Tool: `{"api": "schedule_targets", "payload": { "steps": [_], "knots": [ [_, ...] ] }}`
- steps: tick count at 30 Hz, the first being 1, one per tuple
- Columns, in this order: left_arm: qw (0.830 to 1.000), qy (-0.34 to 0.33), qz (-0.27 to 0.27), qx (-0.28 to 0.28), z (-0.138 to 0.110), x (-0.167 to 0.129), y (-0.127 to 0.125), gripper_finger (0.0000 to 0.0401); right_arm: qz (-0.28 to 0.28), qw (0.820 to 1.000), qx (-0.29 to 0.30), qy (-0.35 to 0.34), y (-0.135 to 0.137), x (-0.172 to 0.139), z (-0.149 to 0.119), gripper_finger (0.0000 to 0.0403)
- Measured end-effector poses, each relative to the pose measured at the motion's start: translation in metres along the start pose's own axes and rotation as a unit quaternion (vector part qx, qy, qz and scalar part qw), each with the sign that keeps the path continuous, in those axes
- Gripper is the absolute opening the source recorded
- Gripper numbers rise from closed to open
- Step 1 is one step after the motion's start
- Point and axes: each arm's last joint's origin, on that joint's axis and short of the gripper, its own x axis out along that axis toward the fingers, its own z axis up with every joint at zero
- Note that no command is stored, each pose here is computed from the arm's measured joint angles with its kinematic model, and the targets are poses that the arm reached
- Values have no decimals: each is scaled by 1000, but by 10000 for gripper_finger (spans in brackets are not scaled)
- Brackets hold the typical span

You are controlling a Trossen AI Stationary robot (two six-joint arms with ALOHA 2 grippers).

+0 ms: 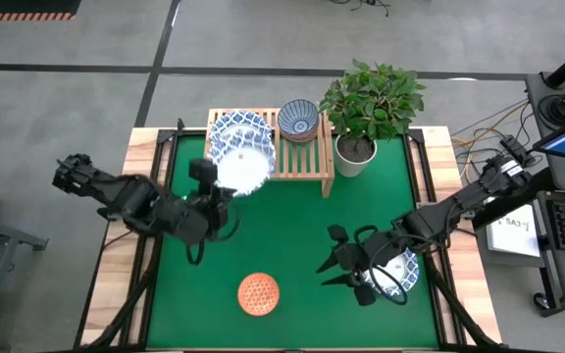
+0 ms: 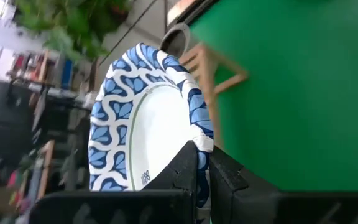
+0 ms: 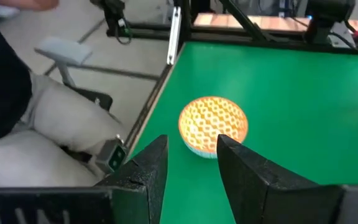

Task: Place and stack bowls onto a shelf
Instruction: Stack the big white bowl on the big white bowl on the shelf

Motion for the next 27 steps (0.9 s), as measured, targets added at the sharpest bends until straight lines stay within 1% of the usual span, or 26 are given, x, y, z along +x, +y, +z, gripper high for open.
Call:
{"api": "schedule_targets", "payload": {
  "steps": [4, 6, 8, 10, 12, 18, 21, 27],
  "knots": [
    [998, 61, 19, 8, -17, 18, 16, 0, 13, 1000, 2, -24, 1, 8, -15, 130],
    [996, 91, 25, -3, -25, 29, 24, 0, 16, 999, 4, -33, 1, 12, -23, 130],
    [994, 105, 11, -24, -31, 38, 33, 0, 17, 999, 12, -40, -1, 15, -31, 128],
    [993, 111, -8, -44, -36, 47, 42, 0, 18, 999, 19, -47, -2, 17, -38, 125],
    [991, 120, -15, -58, -41, 56, 50, 0, 20, 998, 21, -54, -3, 18, -43, 125],
    [984, 149, 16, -92, -57, 75, 72, 0, 25, 996, 44, -70, -4, 21, -51, 127],
    [981, 163, 20, -106, -64, 80, 79, 0, 26, 996, 47, -69, -4, 21, -52, 125],
    [978, 141, 3, -152, -70, 90, 91, 14, 25, 996, 44, -67, -4, 22, -53, 123]
  ]
}}
